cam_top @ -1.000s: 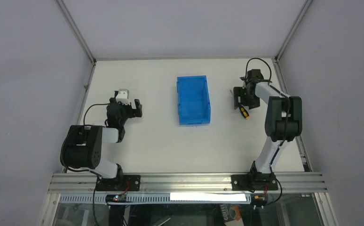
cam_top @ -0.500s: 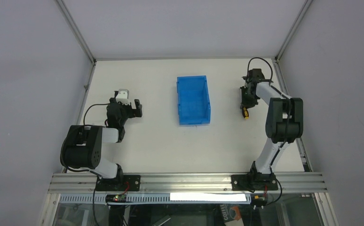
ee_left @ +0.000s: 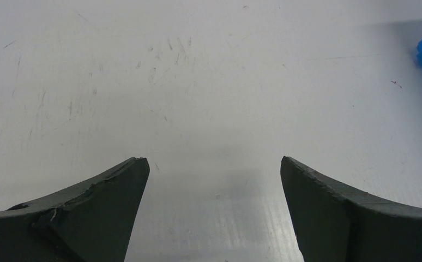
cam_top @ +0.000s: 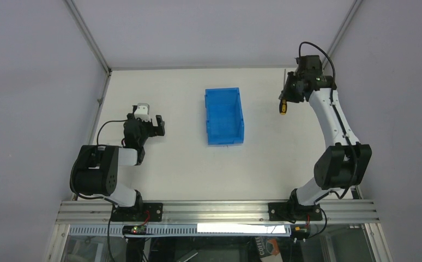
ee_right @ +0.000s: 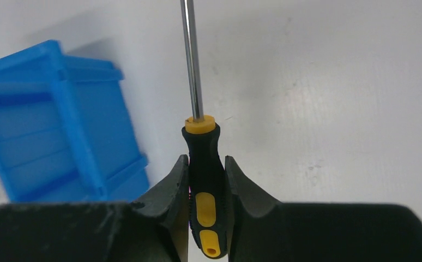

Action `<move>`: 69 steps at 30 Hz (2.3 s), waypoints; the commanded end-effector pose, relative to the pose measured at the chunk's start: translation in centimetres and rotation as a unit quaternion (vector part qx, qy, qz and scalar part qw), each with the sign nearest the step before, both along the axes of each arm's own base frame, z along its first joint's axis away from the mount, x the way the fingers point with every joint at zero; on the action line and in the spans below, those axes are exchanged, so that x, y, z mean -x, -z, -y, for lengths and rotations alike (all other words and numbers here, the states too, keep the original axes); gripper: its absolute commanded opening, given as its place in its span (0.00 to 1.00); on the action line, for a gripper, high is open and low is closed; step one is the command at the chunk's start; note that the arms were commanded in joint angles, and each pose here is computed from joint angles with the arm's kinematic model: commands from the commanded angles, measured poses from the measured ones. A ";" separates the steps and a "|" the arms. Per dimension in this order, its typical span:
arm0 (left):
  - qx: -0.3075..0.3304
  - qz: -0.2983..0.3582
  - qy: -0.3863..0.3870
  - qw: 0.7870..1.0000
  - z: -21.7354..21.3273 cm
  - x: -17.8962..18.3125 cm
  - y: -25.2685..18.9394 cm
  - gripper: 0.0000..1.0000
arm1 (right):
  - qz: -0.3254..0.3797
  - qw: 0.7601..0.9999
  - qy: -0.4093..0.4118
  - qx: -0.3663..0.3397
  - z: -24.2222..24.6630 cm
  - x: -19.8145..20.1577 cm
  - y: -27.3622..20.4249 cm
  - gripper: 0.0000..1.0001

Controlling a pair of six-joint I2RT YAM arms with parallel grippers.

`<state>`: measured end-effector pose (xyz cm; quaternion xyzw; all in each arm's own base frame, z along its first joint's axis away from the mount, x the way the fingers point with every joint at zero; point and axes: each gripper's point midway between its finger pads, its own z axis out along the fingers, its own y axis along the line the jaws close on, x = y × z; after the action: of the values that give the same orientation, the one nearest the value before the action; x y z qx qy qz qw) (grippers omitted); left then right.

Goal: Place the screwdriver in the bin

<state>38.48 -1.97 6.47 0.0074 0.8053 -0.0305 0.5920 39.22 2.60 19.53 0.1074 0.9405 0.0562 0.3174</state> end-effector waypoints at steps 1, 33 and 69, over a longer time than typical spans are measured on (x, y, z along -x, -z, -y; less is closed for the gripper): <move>0.010 0.024 -0.004 1.000 -0.1 -0.9 -1.4 0.99 | 0.042 0.996 -0.038 -0.069 -6.9 1.6 -5.2 0.02; 0.010 0.025 -0.004 1.000 -0.1 -0.9 -1.4 0.99 | 0.069 0.949 -0.306 0.018 -25.5 0.9 9.2 0.34; 0.010 0.024 -0.003 1.000 -0.1 -0.9 -1.4 0.99 | 0.113 0.981 0.015 0.157 -2.5 0.5 -1.9 0.99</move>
<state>38.48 -1.97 6.46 0.0075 0.8054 -0.0304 0.5919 39.72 11.91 21.84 0.0033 0.8908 -0.0542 0.4511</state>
